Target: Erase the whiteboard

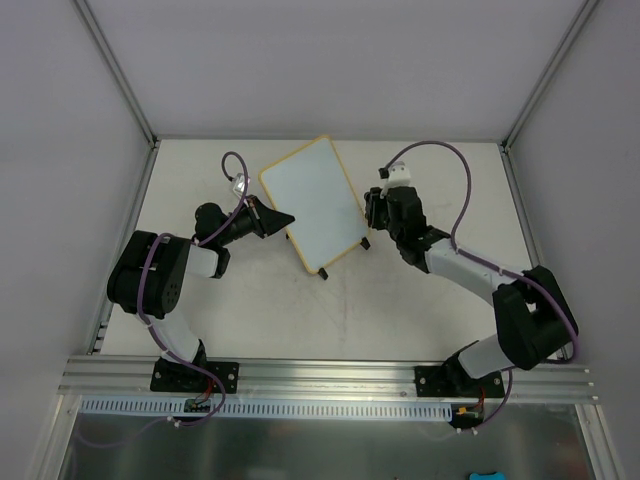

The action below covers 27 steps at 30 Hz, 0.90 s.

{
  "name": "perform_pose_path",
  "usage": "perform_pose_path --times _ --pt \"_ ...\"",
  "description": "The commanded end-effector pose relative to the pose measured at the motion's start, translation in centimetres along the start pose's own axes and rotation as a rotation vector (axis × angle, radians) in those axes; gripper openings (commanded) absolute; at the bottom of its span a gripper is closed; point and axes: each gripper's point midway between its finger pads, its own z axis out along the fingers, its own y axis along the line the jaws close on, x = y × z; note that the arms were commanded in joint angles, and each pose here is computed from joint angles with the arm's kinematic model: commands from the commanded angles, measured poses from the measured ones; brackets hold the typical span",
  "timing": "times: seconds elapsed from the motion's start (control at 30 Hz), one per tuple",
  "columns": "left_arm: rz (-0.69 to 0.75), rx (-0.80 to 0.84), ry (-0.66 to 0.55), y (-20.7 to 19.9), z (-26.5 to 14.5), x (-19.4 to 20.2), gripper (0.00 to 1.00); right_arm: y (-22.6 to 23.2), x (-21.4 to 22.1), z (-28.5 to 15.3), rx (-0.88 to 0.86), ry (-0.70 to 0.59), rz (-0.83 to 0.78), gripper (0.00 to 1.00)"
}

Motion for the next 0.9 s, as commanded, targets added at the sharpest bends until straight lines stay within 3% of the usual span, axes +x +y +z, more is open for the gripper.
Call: perform_pose_path --times 0.0,0.43,0.87 --pt "0.264 0.176 -0.065 -4.2 0.0 -2.4 0.00 0.2 1.1 1.4 0.001 0.000 -0.024 0.00" --pt "0.269 0.174 -0.064 -4.2 0.0 -2.4 0.00 0.6 5.4 4.6 0.002 0.087 0.002 0.00" --pt "0.268 0.176 -0.061 -4.3 -0.1 -2.3 0.00 2.3 6.0 5.1 0.014 0.077 -0.023 0.00"
